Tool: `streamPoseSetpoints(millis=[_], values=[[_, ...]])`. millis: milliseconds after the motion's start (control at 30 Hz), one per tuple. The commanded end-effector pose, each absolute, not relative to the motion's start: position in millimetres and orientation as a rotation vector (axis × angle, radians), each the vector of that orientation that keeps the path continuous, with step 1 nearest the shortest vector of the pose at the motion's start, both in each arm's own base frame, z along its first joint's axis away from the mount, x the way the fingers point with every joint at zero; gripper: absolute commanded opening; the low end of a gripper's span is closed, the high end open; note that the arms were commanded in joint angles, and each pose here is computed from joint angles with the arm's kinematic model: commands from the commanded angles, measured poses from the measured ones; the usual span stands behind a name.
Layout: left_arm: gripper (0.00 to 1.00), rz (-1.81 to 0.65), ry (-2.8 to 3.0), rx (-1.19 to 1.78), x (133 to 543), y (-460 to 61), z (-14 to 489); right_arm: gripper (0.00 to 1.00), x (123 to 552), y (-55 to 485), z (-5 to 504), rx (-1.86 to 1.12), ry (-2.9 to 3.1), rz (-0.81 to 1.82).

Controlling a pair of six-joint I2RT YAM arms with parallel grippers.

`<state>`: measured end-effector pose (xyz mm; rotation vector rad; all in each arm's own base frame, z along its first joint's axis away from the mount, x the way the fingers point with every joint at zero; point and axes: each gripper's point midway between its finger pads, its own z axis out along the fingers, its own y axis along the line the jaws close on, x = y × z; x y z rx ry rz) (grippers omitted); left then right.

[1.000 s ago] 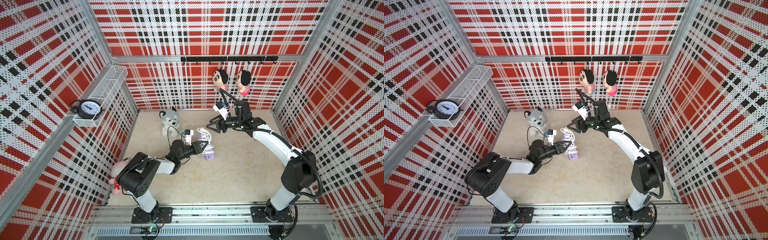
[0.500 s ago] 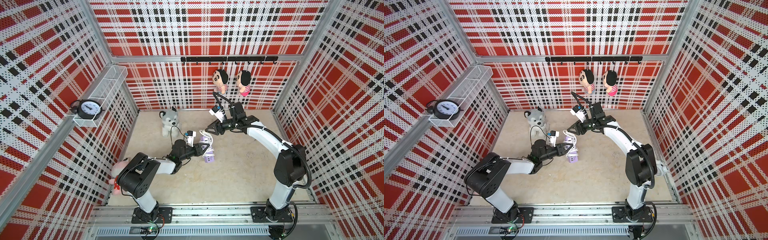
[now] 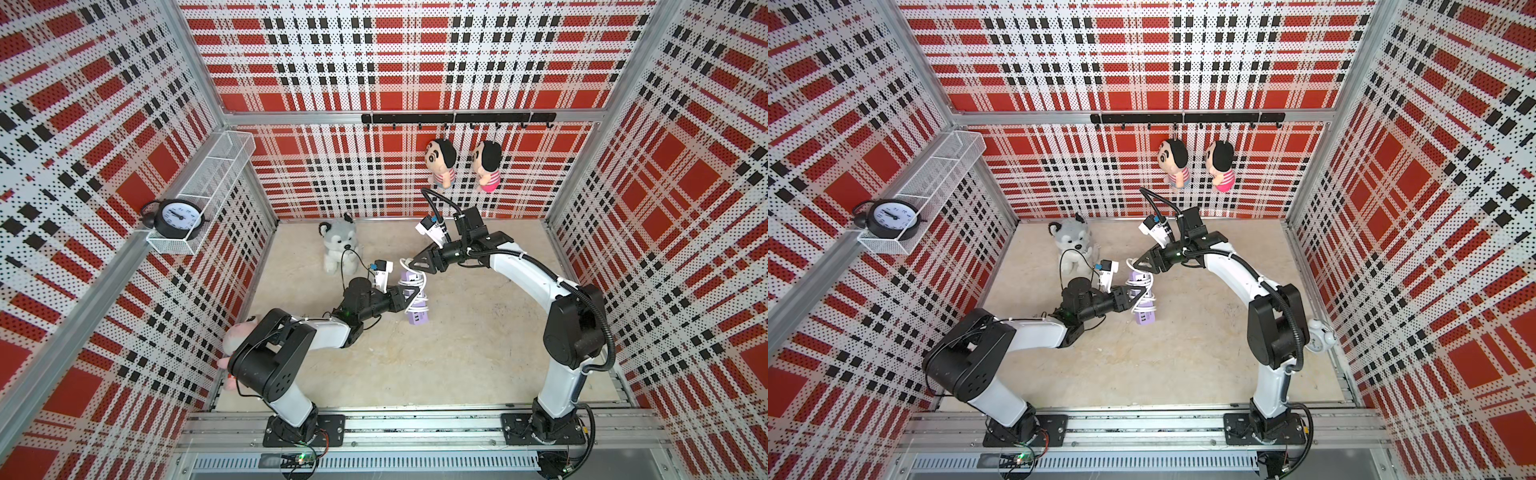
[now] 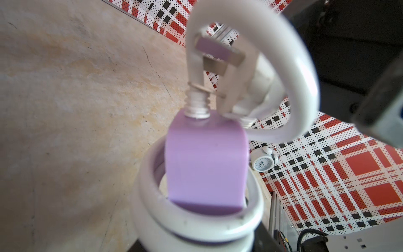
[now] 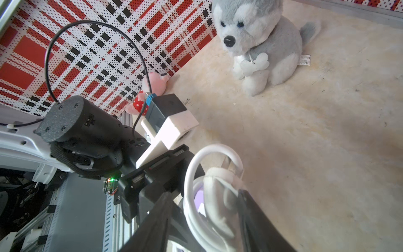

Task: Unwrap the cord wrapped around the power strip
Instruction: Unwrap the power cord from the power strip.

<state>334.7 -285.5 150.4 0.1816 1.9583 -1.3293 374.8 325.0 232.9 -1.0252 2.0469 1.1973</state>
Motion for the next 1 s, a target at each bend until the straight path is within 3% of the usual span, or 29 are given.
streamPoseSetpoints(millis=[0, 167, 267, 367, 467, 533, 600, 667, 733, 833, 967], values=[[0.00, -1.341, 1.766, 0.286, 339.0, -294.1, 206.4, 0.57, 367.6, 333.3, 226.5, -1.070, 2.047, 1.248], [0.00, -1.332, 1.739, 0.309, 337.5, -294.4, 214.3, 0.57, 368.9, 331.5, 214.9, -1.065, 2.096, 1.225], [0.00, -1.325, 1.726, 0.333, 334.2, -294.8, 217.4, 0.64, 371.3, 329.3, 211.4, -1.072, 2.117, 1.191], [0.00, -1.310, 1.729, 0.346, 333.0, -295.1, 216.4, 0.61, 373.7, 329.8, 213.8, -1.061, 2.112, 1.184], [0.00, -1.306, 1.725, 0.354, 331.7, -295.9, 217.0, 0.30, 376.9, 329.1, 213.1, -1.052, 2.128, 1.170], [0.00, -1.302, 1.722, 0.355, 331.9, -295.8, 218.2, 0.26, 376.6, 329.9, 213.8, -1.054, 2.124, 1.169], [0.00, -1.298, 1.723, 0.358, 331.9, -296.2, 218.0, 0.29, 377.5, 329.2, 212.5, -1.051, 2.130, 1.159], [0.00, -1.290, 1.728, 0.364, 331.8, -297.1, 217.5, 0.45, 376.4, 330.0, 212.7, -1.055, 2.130, 1.161], [0.00, -1.284, 1.730, 0.371, 331.8, -298.3, 217.5, 0.54, 376.4, 330.6, 212.1, -1.060, 2.129, 1.149], [0.00, -1.282, 1.721, 0.379, 330.7, -299.2, 220.7, 0.57, 375.6, 332.1, 210.8, -1.066, 2.134, 1.149], [0.00, -1.278, 1.717, 0.384, 330.3, -298.9, 222.1, 0.48, 376.4, 332.1, 210.5, -1.063, 2.135, 1.150]])
